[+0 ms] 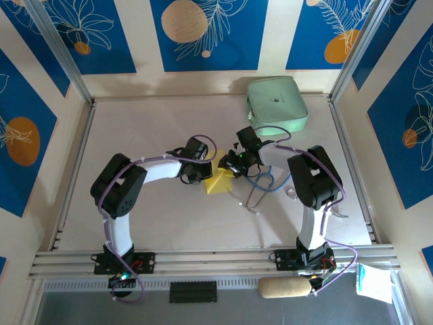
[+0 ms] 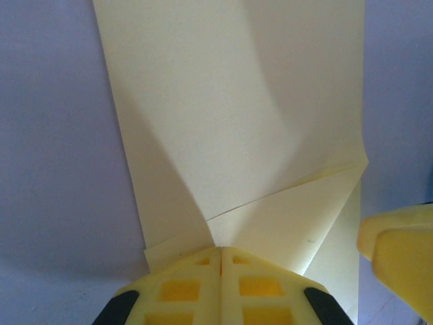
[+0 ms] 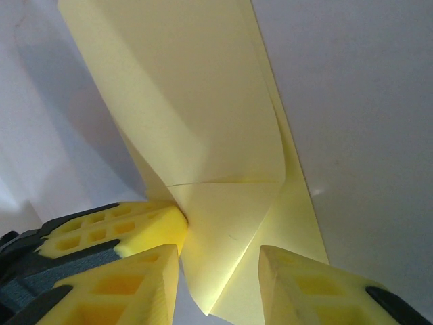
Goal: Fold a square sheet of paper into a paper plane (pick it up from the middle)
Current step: Turn over the paper at the center of the table.
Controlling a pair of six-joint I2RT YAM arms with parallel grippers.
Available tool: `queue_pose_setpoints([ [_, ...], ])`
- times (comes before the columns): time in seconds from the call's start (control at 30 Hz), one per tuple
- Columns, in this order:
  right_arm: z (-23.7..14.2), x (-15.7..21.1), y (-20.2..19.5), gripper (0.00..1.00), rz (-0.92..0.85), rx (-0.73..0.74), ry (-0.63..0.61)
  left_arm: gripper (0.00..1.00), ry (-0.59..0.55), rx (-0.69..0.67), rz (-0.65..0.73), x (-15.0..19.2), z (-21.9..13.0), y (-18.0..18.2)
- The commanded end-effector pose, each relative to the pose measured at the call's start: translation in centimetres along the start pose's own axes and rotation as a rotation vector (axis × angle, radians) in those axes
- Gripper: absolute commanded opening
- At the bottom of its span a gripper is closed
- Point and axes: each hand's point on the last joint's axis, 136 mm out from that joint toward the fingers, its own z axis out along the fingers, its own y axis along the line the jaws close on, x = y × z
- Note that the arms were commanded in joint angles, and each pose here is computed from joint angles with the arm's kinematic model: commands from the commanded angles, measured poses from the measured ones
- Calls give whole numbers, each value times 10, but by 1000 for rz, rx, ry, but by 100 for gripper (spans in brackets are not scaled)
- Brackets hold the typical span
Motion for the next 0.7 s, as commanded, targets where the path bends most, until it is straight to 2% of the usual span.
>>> queue_pose_setpoints([
  [0.0, 5, 2, -4, 37, 32, 38, 20, 4, 51, -67, -41, 17, 10, 26],
  [0.43, 16, 7, 2, 29, 17, 17, 59, 3, 60, -65, -64, 20, 11, 28],
  [0.67, 17, 9, 1, 29, 14, 14, 65, 3, 62, -68, -72, 21, 12, 29],
])
